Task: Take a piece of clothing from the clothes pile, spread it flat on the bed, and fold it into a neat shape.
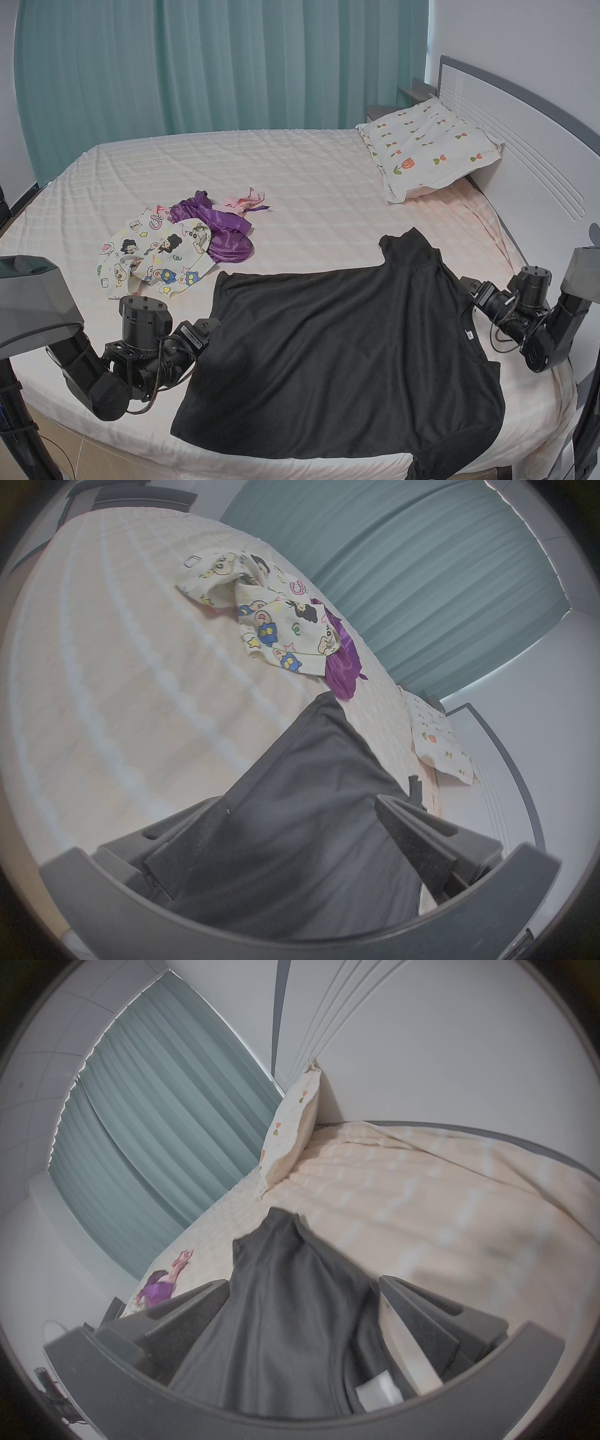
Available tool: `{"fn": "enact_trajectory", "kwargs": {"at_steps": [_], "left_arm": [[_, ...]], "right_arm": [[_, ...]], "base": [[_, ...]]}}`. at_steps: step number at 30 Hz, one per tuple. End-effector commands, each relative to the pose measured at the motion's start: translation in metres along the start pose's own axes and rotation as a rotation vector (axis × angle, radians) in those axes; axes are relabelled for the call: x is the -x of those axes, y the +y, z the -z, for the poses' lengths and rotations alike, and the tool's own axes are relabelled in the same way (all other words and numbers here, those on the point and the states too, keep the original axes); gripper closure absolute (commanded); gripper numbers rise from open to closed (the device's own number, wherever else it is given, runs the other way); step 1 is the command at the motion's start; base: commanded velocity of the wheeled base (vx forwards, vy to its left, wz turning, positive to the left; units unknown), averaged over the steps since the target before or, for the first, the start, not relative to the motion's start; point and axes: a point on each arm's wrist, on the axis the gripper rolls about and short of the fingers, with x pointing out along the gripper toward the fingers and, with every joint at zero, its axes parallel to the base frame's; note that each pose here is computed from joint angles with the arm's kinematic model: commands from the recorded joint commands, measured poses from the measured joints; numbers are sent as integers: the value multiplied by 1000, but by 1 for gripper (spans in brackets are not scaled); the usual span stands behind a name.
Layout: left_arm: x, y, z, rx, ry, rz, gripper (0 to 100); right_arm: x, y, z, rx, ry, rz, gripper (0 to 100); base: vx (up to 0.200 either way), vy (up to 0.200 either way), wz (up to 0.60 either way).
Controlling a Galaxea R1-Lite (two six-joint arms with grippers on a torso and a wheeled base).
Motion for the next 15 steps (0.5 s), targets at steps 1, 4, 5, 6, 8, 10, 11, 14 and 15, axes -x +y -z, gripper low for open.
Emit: {"fn": "enact_trajectory", "kwargs": {"at_steps": [1,4,5,6,8,10,11,14,15], "left_arm": [[26,13,22,-40,72,-25,0],[32,14,24,-49,81,-25,0],[33,14,24,-49,83,-26,0],[34,16,25,-50,89,-31,0],[32,18,26,-53,96,-43,0],[32,19,26,-64,97,-49,0],[32,20,27,-71,99,-51,0],[33,21,26,-88,98,-57,0],[37,25,26,-124,102,-66,0]], "right_arm": [[75,4,0,-103,18,-48,0],[80,-2,7,-144,57,-39,0],[80,-5,10,-144,70,-36,0],[82,-7,12,-146,82,-34,0],[83,-13,14,-145,93,-26,0],[83,-17,19,-143,108,-23,0],[83,-19,21,-139,116,-19,0],[83,-22,25,-134,130,-9,0],[83,-24,29,-119,147,0,0]], "base": [[-200,0,0],[-200,0,0],[-200,0,0],[-200,0,0],[-200,0,0],[-100,0,0],[0,0,0],[0,0,0],[0,0,0]]}}
